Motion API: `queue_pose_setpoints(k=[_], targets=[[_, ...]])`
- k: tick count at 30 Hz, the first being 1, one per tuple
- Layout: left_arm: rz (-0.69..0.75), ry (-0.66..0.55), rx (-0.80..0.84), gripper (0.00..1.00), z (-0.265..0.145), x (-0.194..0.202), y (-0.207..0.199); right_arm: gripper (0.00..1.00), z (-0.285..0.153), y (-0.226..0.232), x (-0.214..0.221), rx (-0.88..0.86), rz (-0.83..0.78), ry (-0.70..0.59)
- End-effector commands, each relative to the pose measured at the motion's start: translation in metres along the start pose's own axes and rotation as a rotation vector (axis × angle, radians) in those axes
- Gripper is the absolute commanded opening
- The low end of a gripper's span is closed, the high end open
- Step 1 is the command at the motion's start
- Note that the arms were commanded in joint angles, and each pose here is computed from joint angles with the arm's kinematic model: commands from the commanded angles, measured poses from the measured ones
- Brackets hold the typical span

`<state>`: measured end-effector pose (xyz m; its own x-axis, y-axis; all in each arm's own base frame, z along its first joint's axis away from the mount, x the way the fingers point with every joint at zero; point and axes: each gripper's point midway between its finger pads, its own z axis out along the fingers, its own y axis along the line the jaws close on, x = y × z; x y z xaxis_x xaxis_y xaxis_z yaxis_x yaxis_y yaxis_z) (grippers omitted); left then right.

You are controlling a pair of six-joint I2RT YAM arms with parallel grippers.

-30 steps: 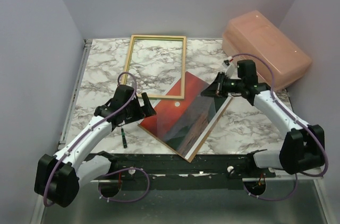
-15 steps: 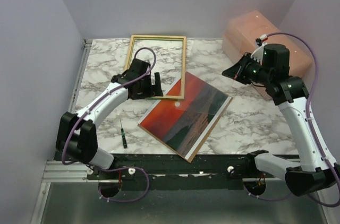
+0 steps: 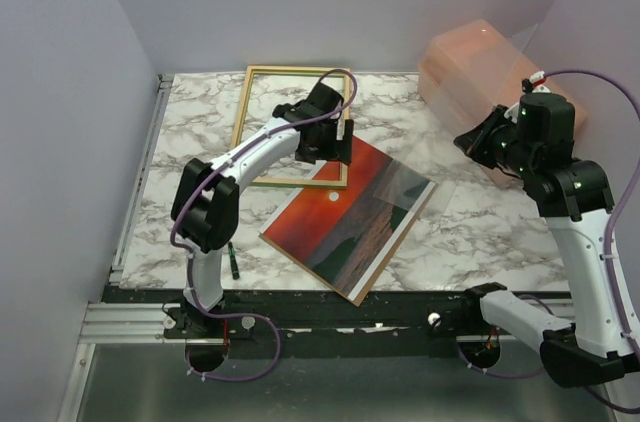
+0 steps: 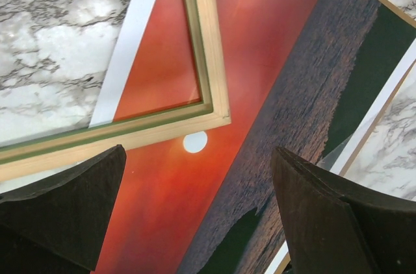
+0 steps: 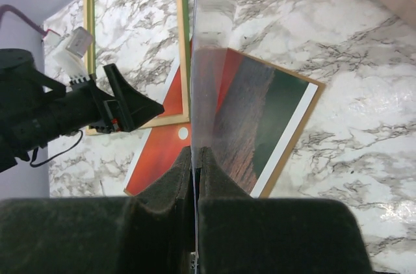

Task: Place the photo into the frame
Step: Move the photo frame to the center of the board.

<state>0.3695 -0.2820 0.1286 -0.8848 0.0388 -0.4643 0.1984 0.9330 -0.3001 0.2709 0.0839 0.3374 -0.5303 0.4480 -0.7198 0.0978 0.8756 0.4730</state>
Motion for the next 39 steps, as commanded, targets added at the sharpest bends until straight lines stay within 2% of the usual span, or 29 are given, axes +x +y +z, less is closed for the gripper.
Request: queue_pose_setpoints(k=[1,12,19,21,24,28,33,39], targets=[[0.022,0.069,-0.053,0.94,0.018,0.009,-0.003,0.01,-0.021,-0.010,-0.014,0.058,-0.004,-0.074],[0.043,0.139,-0.059,0.80,0.068,0.028,-0.013,0.00,-0.024,-0.021,-0.001,0.092,-0.014,-0.033],[0.056,0.157,-0.069,0.63,0.084,0.038,-0.017,0.00,-0.019,-0.023,0.007,0.092,-0.025,-0.005],[0.063,0.164,-0.078,0.51,0.085,0.041,-0.015,0.01,-0.017,-0.021,0.008,0.084,-0.027,0.002],[0.069,0.167,-0.081,0.24,0.082,0.043,-0.015,0.00,-0.014,-0.019,0.010,0.069,-0.026,0.009],[0.059,0.140,-0.061,0.00,0.068,0.041,-0.020,0.01,-0.011,-0.015,0.013,0.045,-0.026,0.025],[0.052,0.110,-0.046,0.00,0.037,0.039,-0.032,0.00,-0.012,-0.011,0.015,0.020,-0.027,0.033],[0.026,0.117,0.004,0.00,0.005,0.063,-0.059,0.00,-0.019,-0.010,0.010,0.020,-0.036,0.022]])
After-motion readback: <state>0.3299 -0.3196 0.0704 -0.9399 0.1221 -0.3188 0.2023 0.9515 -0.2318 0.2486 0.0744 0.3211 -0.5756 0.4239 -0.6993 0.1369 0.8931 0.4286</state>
